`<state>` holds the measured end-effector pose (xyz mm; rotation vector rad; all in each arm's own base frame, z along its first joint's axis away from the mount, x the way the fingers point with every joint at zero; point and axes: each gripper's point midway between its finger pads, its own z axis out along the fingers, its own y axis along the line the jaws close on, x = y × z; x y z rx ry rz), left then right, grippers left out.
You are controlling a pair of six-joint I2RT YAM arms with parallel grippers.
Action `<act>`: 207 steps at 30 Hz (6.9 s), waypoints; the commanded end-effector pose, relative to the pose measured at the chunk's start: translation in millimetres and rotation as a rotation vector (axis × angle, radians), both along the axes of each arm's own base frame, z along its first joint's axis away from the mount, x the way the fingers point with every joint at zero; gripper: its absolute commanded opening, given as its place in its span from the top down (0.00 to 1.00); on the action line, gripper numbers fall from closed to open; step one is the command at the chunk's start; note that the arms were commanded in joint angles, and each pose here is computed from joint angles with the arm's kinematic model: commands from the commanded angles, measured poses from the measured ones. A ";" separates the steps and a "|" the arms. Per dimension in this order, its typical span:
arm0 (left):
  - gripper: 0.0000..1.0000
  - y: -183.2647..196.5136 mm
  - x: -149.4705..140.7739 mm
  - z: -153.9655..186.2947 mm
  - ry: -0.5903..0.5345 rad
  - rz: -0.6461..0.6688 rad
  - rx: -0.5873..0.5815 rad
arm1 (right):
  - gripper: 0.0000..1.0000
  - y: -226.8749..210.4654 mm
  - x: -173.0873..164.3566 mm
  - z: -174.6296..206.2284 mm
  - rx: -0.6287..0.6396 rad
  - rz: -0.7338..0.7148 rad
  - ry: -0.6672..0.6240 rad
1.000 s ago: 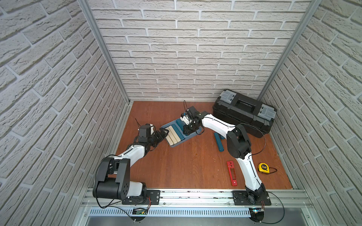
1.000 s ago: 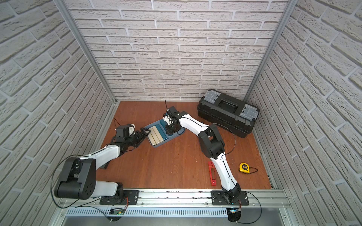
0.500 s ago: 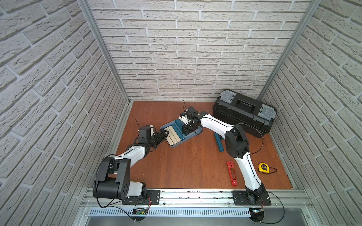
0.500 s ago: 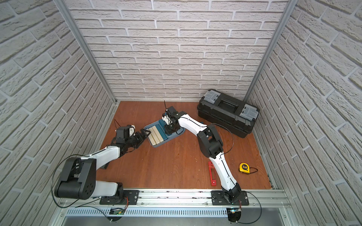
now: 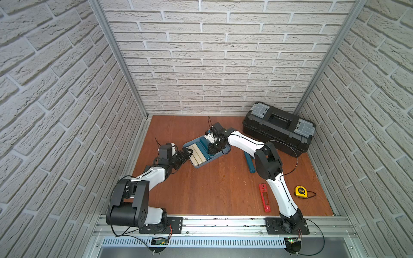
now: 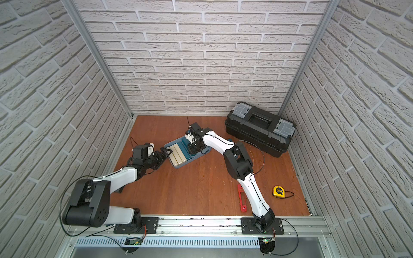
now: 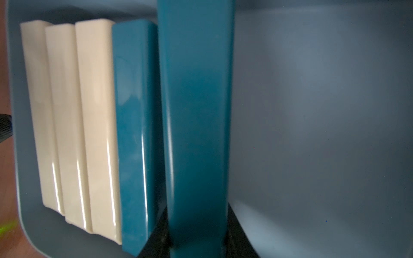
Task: Put the pruning pliers into the storage box
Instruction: Place the pruning pliers in the storage box, then pick up the pruning pliers from the center of the board.
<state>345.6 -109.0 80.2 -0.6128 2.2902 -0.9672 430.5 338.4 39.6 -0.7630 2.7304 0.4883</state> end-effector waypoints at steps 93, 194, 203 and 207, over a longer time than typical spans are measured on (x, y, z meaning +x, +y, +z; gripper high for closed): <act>0.02 -27.7 2.1 -5.6 -0.022 -0.053 -0.014 | 0.46 32.1 -11.7 38.3 0.259 0.076 0.042; 0.02 -80.6 -72.3 43.7 -0.011 -0.371 -0.101 | 0.88 -218.4 -102.5 20.7 -0.223 -0.373 0.049; 0.02 -82.8 -56.3 61.4 -0.059 -0.352 -0.102 | 0.87 -189.6 -77.9 64.1 -0.134 -0.314 -0.014; 0.02 -80.1 -48.8 68.8 -0.085 -0.332 -0.077 | 0.87 -169.3 -65.6 72.9 -0.115 -0.271 -0.026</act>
